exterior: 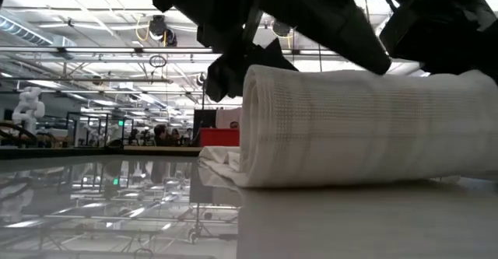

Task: Roll towel
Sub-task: Roll the white-brown patterned towel

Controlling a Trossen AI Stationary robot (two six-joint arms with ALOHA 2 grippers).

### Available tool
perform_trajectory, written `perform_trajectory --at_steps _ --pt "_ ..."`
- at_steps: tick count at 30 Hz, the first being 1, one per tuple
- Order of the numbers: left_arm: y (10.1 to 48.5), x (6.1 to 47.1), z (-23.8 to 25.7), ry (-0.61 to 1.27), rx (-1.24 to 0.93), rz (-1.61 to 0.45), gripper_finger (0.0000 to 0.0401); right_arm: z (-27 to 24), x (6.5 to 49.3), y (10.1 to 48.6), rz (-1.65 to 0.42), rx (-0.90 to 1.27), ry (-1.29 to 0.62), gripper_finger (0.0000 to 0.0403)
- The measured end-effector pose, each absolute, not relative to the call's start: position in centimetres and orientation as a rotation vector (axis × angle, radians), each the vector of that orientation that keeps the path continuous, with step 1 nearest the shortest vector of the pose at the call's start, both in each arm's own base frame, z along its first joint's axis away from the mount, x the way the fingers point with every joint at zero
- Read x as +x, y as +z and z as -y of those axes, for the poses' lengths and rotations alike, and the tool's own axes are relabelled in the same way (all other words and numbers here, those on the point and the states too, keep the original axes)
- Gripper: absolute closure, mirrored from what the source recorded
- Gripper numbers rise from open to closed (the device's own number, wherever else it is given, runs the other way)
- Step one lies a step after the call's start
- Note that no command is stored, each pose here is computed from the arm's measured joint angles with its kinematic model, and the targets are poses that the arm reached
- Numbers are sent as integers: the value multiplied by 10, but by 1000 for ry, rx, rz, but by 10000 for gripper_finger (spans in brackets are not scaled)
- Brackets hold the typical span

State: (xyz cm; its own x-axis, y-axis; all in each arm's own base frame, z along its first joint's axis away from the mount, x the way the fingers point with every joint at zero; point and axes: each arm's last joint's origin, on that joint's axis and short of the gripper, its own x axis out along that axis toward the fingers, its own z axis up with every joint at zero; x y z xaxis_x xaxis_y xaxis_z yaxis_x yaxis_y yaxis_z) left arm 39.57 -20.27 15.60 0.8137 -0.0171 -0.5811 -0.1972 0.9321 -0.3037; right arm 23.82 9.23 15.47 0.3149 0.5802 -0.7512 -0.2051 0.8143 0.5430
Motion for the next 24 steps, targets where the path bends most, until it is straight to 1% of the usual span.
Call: perform_trajectory --at_steps 9,12,15,18,21,24 --pt "149 403 185 40 -403 -712 242 -92 240 148 -1157 373 554 346" --pt "149 407 177 5 -432 -738 278 -92 240 148 -1153 360 543 336" --pt "146 411 169 -19 -455 -763 310 -92 240 149 -1151 363 542 308" --pt "145 414 160 -42 -477 -782 335 -92 240 149 -1160 366 541 270" --pt "145 418 151 -57 -494 -797 349 -92 237 147 -1187 367 535 229" --pt "145 420 144 -74 -523 -810 351 -90 233 147 -1226 368 519 190"
